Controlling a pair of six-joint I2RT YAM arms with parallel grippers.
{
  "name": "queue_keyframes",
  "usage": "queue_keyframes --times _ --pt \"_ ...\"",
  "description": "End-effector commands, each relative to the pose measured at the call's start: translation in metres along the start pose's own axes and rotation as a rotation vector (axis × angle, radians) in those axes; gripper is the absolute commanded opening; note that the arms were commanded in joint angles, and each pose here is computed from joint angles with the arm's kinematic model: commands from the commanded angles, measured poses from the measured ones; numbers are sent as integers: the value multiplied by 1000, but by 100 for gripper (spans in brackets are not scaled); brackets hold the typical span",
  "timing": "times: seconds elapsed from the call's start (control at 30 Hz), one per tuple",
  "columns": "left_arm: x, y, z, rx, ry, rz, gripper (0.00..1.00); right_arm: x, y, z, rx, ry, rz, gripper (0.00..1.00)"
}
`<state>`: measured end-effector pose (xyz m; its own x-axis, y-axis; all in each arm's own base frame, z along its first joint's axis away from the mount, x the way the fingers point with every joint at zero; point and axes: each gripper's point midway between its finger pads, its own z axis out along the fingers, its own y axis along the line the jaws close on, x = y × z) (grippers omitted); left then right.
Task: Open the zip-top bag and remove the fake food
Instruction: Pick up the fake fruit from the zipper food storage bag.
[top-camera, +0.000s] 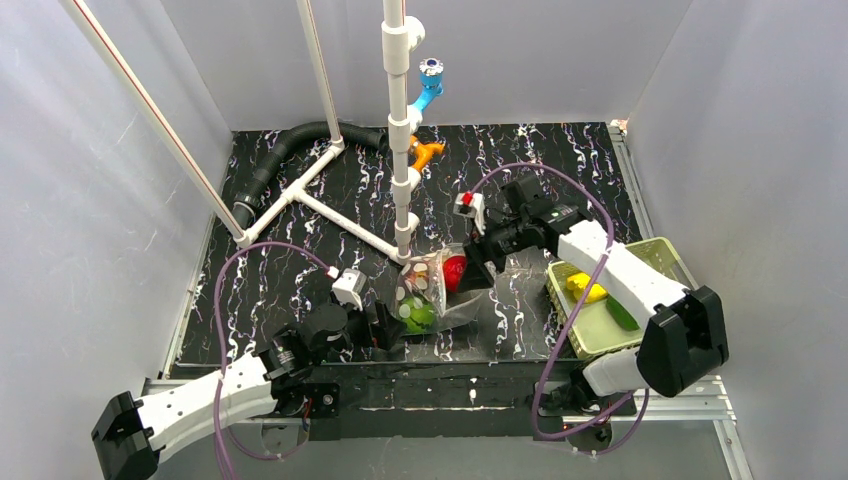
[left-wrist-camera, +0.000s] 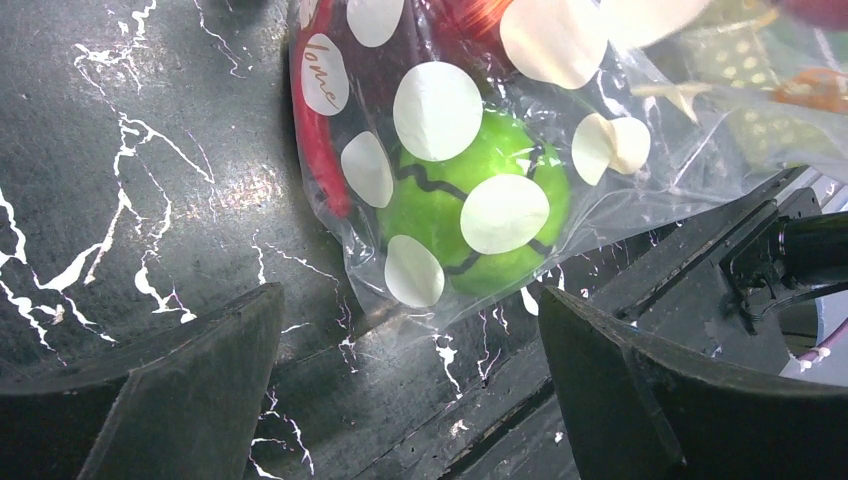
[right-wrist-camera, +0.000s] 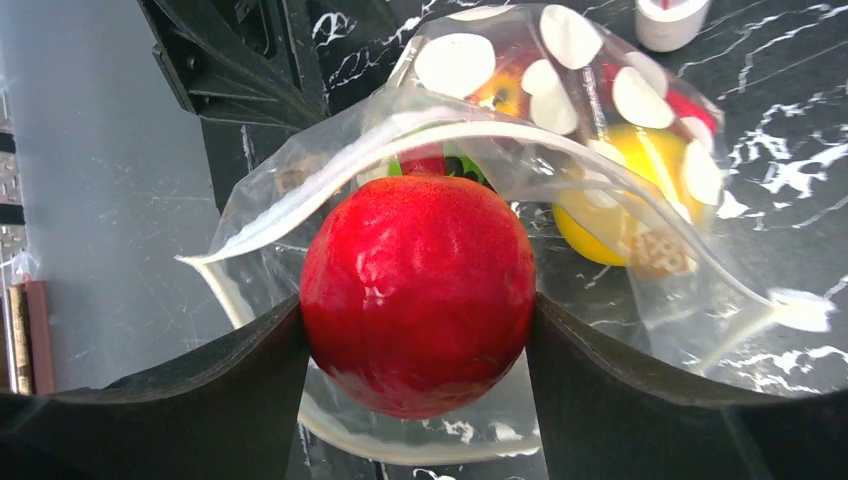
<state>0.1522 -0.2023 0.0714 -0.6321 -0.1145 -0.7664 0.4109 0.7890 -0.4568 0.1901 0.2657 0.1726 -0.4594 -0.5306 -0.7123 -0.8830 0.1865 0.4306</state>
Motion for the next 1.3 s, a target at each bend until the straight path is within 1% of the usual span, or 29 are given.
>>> queue_keyframes --times 0.0,0.3,0.5,0.73,1.27 --pt "-12 -3 -3 -2 -33 12 98 -22 14 -23 -15 -100 -86 14" --pt "-19 -7 -6 5 -53 -30 98 -12 -2 -40 88 -98 -128 14" --pt "-27 0 -13 -37 -100 -117 98 2 -5 -51 133 -95 -169 14" --pt "-44 -13 -24 28 -160 -155 98 15 -4 -63 142 -101 -205 14" --pt "-50 -27 -28 64 -136 -157 98 29 -7 -85 172 -126 -194 17"
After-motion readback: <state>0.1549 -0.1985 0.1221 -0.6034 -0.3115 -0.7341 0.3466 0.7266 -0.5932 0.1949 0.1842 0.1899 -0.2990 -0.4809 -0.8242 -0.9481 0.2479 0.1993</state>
